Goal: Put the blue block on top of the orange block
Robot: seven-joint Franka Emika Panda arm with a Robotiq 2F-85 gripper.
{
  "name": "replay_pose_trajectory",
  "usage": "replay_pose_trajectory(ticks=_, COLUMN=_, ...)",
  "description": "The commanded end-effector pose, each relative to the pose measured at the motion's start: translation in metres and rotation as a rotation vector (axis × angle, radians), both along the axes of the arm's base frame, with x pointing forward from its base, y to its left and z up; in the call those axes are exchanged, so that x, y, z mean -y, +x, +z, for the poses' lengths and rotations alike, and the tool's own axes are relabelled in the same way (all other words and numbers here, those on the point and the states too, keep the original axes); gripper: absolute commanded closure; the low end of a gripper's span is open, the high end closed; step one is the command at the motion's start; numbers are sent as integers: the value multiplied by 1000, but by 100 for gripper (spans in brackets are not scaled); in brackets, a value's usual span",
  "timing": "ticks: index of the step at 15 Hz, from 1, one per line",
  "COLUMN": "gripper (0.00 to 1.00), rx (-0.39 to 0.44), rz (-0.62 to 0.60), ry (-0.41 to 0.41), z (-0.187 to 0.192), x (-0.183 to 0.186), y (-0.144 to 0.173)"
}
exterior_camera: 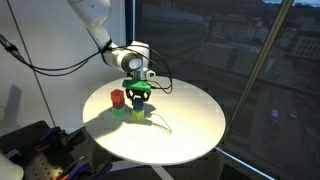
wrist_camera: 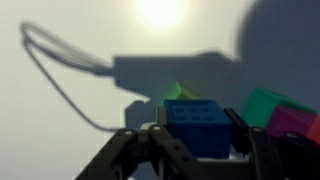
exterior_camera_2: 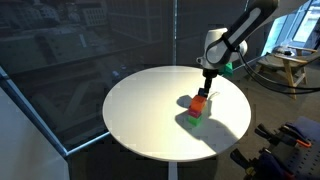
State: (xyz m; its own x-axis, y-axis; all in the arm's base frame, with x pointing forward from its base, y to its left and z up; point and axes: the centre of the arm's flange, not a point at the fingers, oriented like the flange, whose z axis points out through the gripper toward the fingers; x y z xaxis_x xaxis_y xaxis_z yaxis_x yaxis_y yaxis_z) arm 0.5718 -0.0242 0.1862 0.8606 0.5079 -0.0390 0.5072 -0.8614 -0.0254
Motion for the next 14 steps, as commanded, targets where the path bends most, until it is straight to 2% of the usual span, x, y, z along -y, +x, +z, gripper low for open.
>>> replay_pose_trajectory(ticks=1, gripper=66, rx=-16, rz=0, ry=-18, z=24, x=2, y=1)
replay_pose_trajectory(ticks=10, gripper=66, rx=-27, rz=8, ry=-21, z=73, x=5, y=2)
replay_pose_trajectory(ticks=14, gripper=66, rx=-17, rz=-47, ry=-39, z=90, x=5, y=1)
